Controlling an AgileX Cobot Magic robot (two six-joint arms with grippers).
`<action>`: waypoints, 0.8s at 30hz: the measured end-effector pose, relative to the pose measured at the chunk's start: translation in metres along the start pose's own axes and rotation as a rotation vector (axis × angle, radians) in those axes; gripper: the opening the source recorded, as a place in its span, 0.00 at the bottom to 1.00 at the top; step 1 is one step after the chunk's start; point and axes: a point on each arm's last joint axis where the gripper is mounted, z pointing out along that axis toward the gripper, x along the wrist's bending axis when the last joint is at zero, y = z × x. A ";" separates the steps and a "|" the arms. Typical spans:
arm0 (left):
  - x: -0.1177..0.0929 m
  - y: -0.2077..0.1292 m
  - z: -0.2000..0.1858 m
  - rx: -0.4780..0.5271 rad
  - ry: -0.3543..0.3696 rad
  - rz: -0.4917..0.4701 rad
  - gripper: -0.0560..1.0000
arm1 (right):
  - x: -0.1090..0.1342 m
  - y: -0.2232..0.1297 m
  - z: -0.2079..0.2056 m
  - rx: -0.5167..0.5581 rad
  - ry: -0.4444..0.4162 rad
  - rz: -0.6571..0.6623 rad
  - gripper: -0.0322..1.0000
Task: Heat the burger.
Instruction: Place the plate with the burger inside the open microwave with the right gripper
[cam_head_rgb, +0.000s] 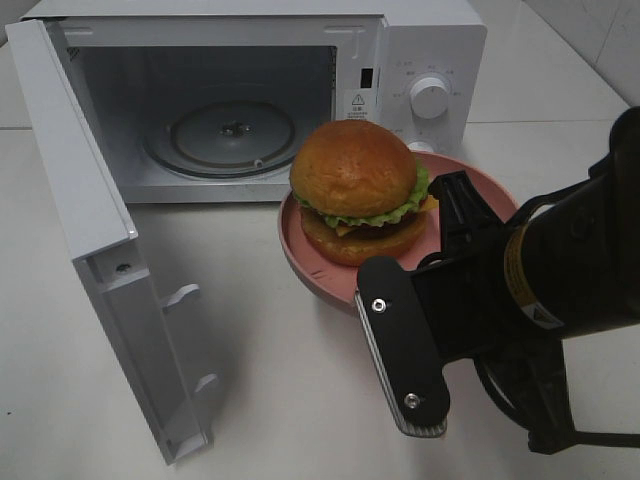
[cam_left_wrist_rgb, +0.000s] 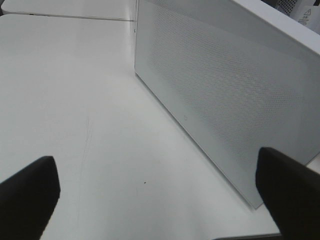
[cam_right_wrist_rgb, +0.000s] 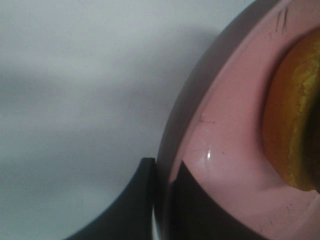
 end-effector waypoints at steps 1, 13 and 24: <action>0.000 0.000 0.000 0.000 0.000 0.000 0.99 | 0.000 0.000 0.000 0.000 0.000 0.000 0.09; 0.000 0.000 0.000 0.000 0.000 0.000 0.99 | -0.009 -0.008 0.007 -0.113 0.021 -0.198 0.09; 0.000 0.000 0.000 0.000 0.000 0.000 0.99 | -0.024 -0.004 0.023 -0.119 0.034 -0.230 0.09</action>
